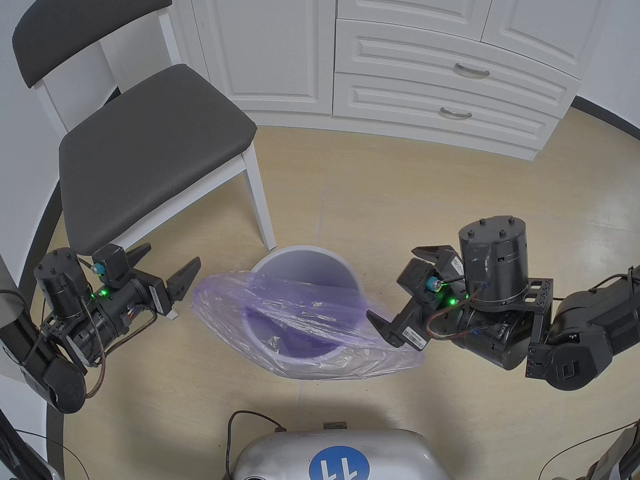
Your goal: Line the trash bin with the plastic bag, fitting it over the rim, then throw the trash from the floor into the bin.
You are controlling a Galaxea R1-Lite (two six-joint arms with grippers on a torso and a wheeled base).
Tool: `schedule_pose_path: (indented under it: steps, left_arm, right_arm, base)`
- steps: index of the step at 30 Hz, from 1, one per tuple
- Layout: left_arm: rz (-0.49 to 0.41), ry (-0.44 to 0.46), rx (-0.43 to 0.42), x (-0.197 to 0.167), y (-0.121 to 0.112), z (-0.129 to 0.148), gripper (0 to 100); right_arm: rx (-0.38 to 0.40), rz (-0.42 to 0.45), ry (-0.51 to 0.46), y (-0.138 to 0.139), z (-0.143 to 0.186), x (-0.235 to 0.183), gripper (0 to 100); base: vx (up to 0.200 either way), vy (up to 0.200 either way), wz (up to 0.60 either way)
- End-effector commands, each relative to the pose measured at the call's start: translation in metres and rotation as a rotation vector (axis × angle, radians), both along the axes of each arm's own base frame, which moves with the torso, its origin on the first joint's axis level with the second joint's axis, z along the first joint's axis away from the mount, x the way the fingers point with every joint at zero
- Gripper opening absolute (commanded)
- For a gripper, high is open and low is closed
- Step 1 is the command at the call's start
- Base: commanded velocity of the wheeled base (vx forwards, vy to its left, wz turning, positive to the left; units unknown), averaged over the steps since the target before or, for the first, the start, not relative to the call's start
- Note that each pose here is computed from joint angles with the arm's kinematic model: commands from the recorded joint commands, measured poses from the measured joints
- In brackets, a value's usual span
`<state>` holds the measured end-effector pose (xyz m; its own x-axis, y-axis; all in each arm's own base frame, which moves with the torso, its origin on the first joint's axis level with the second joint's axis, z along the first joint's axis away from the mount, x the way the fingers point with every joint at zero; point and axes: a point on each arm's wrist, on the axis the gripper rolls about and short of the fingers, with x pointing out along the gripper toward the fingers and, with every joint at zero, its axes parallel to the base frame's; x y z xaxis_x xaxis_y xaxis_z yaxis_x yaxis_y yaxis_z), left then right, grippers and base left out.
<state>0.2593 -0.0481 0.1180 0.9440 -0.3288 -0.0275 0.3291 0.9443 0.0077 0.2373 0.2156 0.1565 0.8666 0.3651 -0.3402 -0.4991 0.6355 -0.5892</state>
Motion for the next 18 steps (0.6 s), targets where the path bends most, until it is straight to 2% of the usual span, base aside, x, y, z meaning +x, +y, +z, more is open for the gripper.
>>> schedule_pose_path:
  steps: [1,8,11,15,18]
  left_arm:
    - [0.012,-0.127,-0.019,-0.007,0.002,0.034,100]
    - [0.016,-0.148,-0.021,-0.006,0.008,0.039,100]
    - [0.015,-0.193,-0.023,-0.003,0.008,0.049,100]
    - [0.007,-0.238,-0.011,0.008,0.004,0.063,100]
    - [0.010,-0.223,-0.017,0.006,0.006,0.068,100]
  right_arm:
    - [-0.016,0.044,-0.023,0.032,-0.001,-0.008,100]
    - [-0.059,0.064,0.011,0.061,-0.030,0.002,100]
    - [-0.064,0.074,0.010,0.077,-0.035,0.010,100]
    - [-0.102,0.077,0.042,0.080,-0.038,0.013,100]
    - [-0.125,0.085,0.071,0.082,-0.043,0.014,100]
  base:
    - [0.000,0.000,0.00]
    - [0.000,0.000,0.00]
    - [0.000,0.000,0.00]
    - [0.000,0.000,0.00]
    - [0.000,0.000,0.00]
